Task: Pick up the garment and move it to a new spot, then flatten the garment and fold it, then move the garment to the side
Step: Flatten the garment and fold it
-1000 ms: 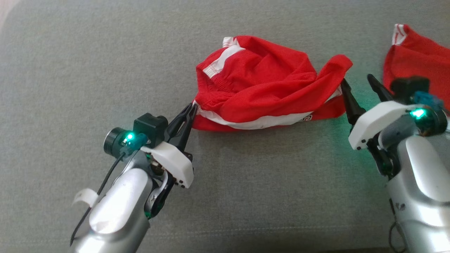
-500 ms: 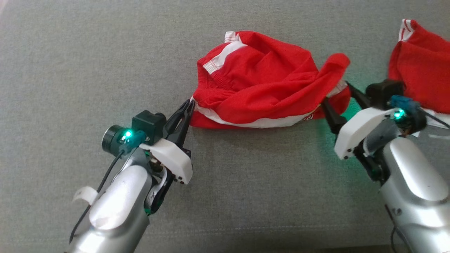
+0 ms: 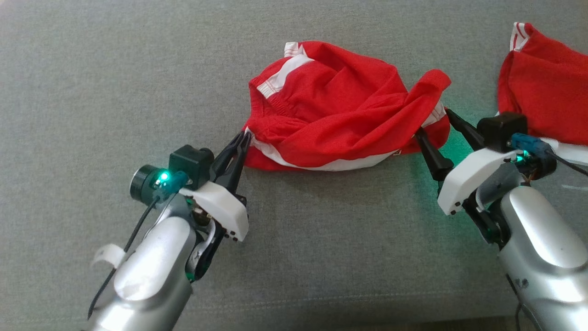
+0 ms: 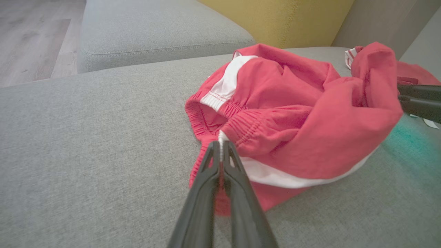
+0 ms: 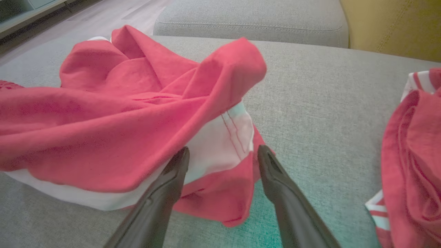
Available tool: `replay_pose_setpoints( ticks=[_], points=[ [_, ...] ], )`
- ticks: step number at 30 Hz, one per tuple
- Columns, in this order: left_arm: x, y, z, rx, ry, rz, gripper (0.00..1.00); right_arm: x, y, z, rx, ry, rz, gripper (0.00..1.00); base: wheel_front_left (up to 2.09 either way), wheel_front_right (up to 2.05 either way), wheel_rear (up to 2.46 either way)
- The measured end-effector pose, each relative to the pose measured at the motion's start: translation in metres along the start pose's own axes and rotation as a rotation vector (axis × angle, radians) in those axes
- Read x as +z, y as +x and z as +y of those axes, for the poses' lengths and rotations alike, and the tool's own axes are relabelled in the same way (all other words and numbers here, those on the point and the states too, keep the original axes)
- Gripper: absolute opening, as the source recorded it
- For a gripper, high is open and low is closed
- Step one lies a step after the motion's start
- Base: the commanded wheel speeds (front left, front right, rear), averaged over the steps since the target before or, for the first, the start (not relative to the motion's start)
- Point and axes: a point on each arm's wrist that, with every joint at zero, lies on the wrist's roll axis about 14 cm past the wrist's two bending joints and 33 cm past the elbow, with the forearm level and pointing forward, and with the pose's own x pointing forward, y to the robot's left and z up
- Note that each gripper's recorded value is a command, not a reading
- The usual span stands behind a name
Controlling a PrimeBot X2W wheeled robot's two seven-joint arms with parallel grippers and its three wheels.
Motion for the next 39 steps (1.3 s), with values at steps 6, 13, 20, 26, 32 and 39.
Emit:
replay_pose_setpoints(
  ticks=[6,13,20,26,32,39],
  points=[
    [-0.002,-0.002,0.0,-0.001,-0.003,0.005,0.0,-0.002,0.003,0.0,-0.001,0.003,0.003,1.0,0.0,0.0,0.0],
    [-0.002,-0.003,0.0,0.004,-0.005,0.007,0.0,0.002,0.005,0.001,0.003,0.001,-0.016,1.0,0.0,0.0,0.0],
    [-0.001,-0.004,0.0,0.008,-0.003,0.003,0.0,0.012,0.005,0.0,0.002,-0.006,-0.046,1.0,0.0,0.0,0.0],
    [0.0,-0.004,-0.001,0.004,-0.001,0.001,0.0,0.012,0.004,0.001,0.005,-0.01,-0.049,0.89,0.0,0.0,0.0],
    [0.001,-0.004,-0.001,0.006,-0.004,0.001,0.0,0.012,0.003,0.004,0.012,-0.015,-0.047,0.0,0.0,0.0,0.0],
    [0.008,-0.006,-0.001,0.012,0.009,-0.016,0.0,0.021,-0.001,0.001,0.0,-0.012,-0.079,0.0,0.0,0.0,0.0]
  ],
)
